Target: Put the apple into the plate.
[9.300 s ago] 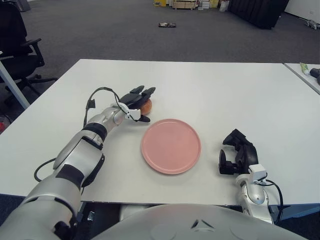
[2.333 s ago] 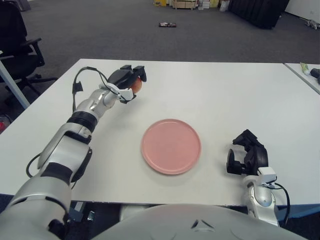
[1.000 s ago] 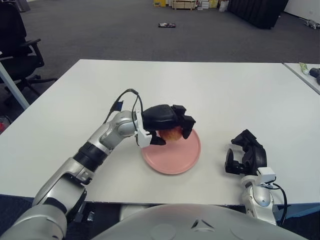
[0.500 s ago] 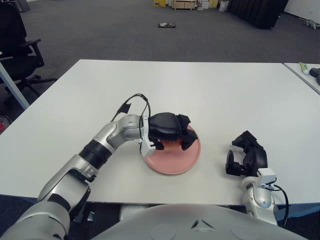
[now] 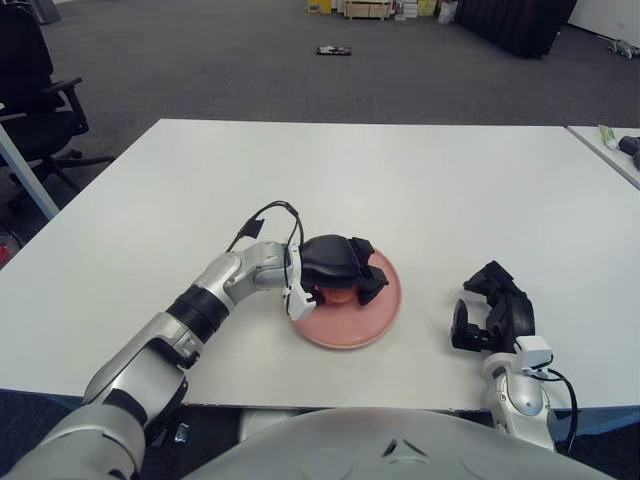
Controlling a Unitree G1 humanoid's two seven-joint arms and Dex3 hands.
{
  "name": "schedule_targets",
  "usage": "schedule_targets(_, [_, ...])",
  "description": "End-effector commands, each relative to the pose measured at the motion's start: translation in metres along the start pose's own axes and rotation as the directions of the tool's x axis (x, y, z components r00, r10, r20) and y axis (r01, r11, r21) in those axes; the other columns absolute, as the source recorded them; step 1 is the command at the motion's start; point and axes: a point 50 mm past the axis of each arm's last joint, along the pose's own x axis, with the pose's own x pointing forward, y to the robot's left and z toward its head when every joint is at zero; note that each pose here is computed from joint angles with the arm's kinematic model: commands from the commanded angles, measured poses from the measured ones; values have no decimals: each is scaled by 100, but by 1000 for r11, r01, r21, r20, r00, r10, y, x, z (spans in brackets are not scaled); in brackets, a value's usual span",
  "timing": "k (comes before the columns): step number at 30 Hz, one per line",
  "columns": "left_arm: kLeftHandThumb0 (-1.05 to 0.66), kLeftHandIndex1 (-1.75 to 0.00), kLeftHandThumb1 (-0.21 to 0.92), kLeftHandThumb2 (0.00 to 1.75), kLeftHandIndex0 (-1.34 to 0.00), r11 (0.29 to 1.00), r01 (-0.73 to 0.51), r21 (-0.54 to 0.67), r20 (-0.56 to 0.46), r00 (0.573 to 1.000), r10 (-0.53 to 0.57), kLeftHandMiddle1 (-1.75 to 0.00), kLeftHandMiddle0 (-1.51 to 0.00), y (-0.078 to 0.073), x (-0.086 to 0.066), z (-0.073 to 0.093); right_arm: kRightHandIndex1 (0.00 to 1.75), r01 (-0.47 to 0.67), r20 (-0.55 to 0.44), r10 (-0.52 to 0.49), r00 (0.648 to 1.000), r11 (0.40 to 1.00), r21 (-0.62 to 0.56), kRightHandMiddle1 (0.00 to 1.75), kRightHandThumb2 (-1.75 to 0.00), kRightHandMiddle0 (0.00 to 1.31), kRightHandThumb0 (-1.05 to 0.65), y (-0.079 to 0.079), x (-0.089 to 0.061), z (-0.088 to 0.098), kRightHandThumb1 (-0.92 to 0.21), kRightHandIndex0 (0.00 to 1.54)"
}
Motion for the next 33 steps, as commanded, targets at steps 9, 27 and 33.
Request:
schedule_targets(9, [-1,-156,15,146,-60,999,32,-41,56,998,-30,-174,-76,-9,-2,-1,175,-11,14,10,1000,1000,21,174,-175,65,-1,1,4,2,5,90])
schedule_targets(27, [-96,-94,91,82,-1,981,150,-120,162,978,-129,-70,-2,-6,-3,-4,175,-9,22,9,1000,1000,4,172,-175,67,-1,1,6,3,6,91])
schedule_targets(33, [-101,-54,92,91,0,971,183,-153,164,974,-157,-32,0,-2,-4,-5,175,-9,11,9,1000,1000,8,174,-175,65,-1,2,7,2,5,90])
